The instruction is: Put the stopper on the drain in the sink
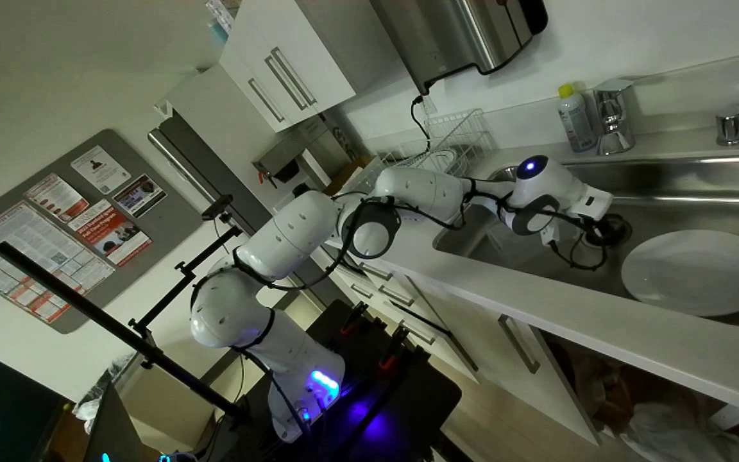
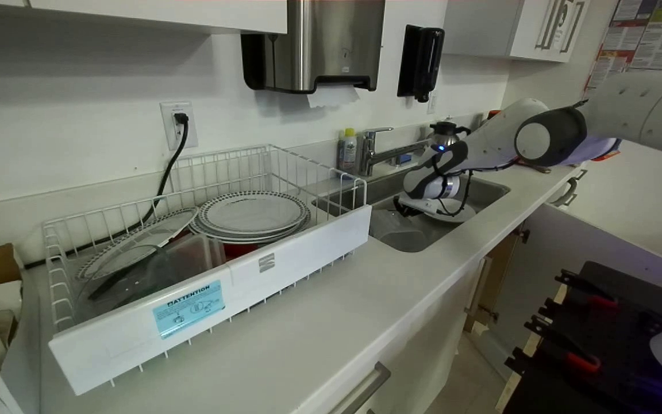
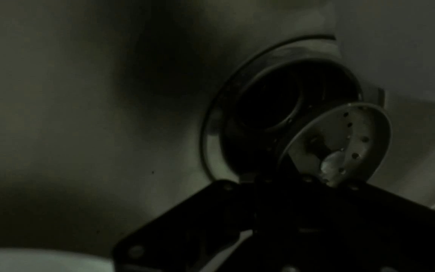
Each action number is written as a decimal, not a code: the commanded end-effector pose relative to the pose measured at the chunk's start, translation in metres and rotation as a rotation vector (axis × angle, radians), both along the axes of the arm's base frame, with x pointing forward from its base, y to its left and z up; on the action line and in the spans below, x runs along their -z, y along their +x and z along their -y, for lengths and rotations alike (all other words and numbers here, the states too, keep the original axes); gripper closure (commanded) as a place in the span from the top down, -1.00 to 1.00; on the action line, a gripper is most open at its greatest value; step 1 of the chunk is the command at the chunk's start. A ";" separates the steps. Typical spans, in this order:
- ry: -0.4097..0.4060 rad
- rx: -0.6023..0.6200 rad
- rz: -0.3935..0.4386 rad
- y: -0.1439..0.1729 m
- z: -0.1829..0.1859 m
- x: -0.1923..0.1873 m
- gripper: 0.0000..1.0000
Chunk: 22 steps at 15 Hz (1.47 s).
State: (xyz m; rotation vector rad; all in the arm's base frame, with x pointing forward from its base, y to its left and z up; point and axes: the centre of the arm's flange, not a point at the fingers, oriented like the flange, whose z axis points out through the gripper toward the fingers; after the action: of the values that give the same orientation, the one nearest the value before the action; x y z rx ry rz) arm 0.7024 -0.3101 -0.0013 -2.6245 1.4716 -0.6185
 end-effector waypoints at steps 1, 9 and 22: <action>0.020 -0.002 -0.033 0.005 -0.004 0.011 -0.97; 0.027 -0.009 -0.037 -0.004 -0.010 -0.008 -0.97; -0.008 0.001 -0.082 -0.020 -0.017 -0.038 -0.97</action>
State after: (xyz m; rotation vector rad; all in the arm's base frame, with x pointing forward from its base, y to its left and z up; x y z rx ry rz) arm 0.6998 -0.3018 0.0172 -2.6545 1.4682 -0.5631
